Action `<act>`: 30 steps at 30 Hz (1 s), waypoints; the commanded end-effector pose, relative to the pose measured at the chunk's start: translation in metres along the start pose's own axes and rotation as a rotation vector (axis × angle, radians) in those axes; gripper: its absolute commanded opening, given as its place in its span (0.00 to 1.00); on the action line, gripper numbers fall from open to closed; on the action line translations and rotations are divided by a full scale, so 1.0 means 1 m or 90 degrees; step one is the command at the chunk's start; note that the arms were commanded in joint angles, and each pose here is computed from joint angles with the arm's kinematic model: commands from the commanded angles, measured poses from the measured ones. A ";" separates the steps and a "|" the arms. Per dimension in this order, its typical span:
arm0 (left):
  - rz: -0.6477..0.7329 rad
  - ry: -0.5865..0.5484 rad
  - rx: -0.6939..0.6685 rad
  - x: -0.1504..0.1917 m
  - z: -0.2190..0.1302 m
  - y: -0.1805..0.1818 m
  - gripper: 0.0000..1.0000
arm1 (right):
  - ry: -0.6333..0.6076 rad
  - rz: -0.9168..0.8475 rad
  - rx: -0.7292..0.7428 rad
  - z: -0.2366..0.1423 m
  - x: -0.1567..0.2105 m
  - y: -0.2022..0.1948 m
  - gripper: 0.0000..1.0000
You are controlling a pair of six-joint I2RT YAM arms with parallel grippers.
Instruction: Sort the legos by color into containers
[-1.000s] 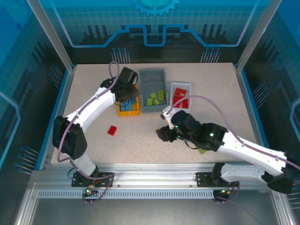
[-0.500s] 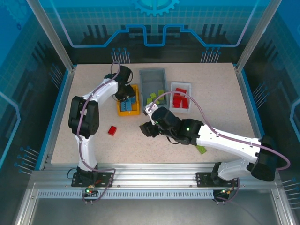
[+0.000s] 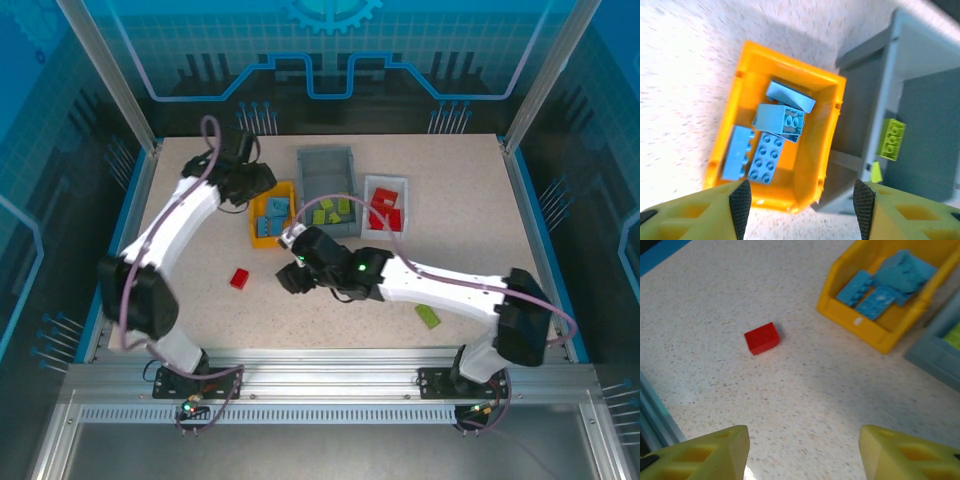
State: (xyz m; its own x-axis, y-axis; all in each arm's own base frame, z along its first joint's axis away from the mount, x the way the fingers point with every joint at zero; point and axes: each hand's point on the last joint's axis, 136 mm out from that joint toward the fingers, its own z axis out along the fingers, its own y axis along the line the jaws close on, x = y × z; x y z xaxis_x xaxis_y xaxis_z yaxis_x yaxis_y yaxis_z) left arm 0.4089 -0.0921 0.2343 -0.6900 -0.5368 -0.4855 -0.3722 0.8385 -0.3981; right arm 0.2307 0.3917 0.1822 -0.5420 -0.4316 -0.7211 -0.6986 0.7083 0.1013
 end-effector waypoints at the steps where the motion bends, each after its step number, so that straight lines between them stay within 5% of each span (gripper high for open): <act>1: -0.035 -0.075 -0.052 0.000 -0.058 0.045 0.60 | 0.015 -0.044 -0.076 0.030 -0.003 0.037 0.66; 7: -0.086 -0.139 -0.064 0.029 -0.130 0.099 0.61 | 0.147 -0.092 -0.075 0.103 0.017 0.045 0.72; 13: -0.131 -0.203 -0.057 0.054 -0.177 0.140 0.61 | 0.210 0.078 -0.026 0.140 0.019 0.048 0.73; 20: -0.123 -0.239 -0.048 0.064 -0.199 0.156 0.61 | 0.270 0.284 0.050 0.165 0.029 0.058 0.74; 30: -0.117 -0.235 -0.037 0.069 -0.206 0.157 0.61 | 0.290 0.360 0.130 0.199 0.045 0.047 0.76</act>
State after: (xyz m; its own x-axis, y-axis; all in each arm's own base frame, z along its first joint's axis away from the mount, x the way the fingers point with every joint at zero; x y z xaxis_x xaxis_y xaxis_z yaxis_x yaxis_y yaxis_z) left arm 0.1805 0.0174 0.3004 -0.3432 -0.6736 -0.6546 -0.4934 0.7223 -0.4846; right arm 0.2685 0.5276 0.0289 -0.9438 -0.1876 -0.2721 -0.2588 0.9316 0.2554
